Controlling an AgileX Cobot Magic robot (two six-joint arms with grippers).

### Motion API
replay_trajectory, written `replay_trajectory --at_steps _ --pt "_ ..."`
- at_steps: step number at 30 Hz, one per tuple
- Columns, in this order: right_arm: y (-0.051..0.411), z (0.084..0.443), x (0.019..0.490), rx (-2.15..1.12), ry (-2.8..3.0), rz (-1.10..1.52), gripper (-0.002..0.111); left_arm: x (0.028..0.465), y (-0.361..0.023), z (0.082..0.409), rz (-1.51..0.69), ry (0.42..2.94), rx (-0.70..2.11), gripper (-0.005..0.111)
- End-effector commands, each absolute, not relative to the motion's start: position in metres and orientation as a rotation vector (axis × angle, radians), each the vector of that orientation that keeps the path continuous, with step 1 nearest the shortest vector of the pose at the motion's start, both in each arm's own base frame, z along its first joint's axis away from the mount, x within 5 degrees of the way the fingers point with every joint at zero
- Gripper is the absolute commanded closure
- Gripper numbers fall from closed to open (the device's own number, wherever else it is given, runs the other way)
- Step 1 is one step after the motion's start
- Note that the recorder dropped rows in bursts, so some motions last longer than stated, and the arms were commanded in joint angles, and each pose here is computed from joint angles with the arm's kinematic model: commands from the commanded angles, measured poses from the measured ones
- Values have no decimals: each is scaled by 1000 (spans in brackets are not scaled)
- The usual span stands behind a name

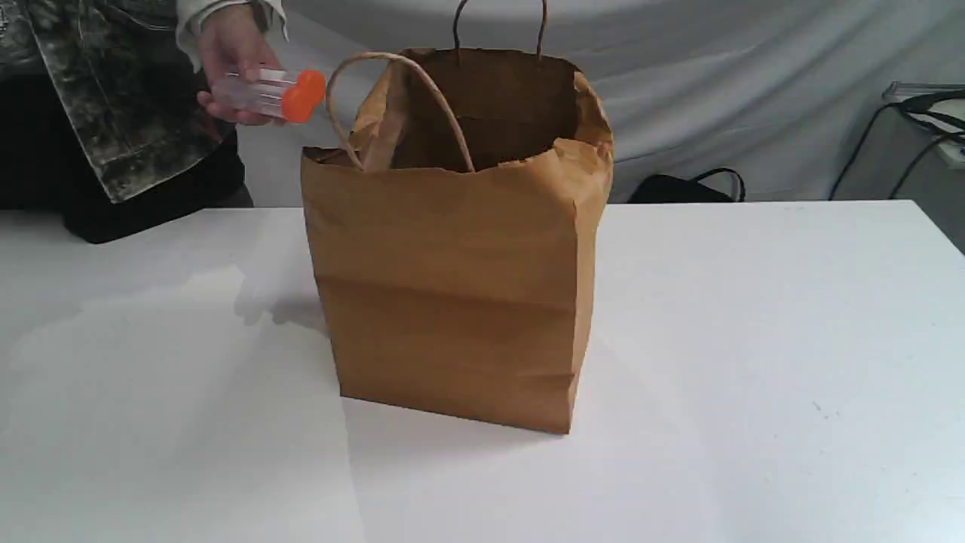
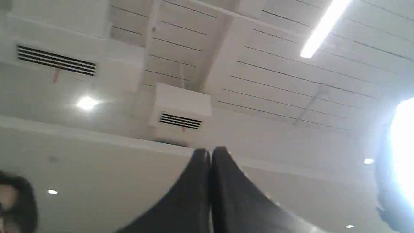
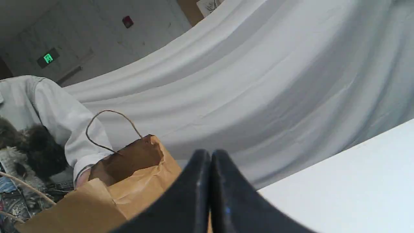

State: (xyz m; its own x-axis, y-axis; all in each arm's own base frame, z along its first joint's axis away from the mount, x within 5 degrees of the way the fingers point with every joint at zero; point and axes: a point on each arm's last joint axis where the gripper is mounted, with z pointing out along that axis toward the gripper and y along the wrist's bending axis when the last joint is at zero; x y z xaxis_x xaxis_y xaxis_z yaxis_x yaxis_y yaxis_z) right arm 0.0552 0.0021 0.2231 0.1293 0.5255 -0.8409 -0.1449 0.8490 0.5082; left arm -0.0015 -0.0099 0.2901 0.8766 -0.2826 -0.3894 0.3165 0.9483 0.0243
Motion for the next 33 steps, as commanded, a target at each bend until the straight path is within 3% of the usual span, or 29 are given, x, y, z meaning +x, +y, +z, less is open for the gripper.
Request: replay_trajectory --at_steps 1,6,12,22,26,33 --pt "2 222 55 344 1364 498 108 -6 -10 302 -222 360 106 107" --pt "2 222 55 344 1364 498 108 -23 -13 331 -166 244 166 107" --pt "2 222 55 344 1364 498 108 -7 -7 374 -196 204 82 107" --pt "2 222 55 344 1367 498 108 87 -44 428 -48 348 442 107" --pt "2 222 55 344 1367 498 108 123 -60 454 135 276 636 107" --pt "2 222 55 344 1367 498 108 185 -31 488 265 336 245 107"
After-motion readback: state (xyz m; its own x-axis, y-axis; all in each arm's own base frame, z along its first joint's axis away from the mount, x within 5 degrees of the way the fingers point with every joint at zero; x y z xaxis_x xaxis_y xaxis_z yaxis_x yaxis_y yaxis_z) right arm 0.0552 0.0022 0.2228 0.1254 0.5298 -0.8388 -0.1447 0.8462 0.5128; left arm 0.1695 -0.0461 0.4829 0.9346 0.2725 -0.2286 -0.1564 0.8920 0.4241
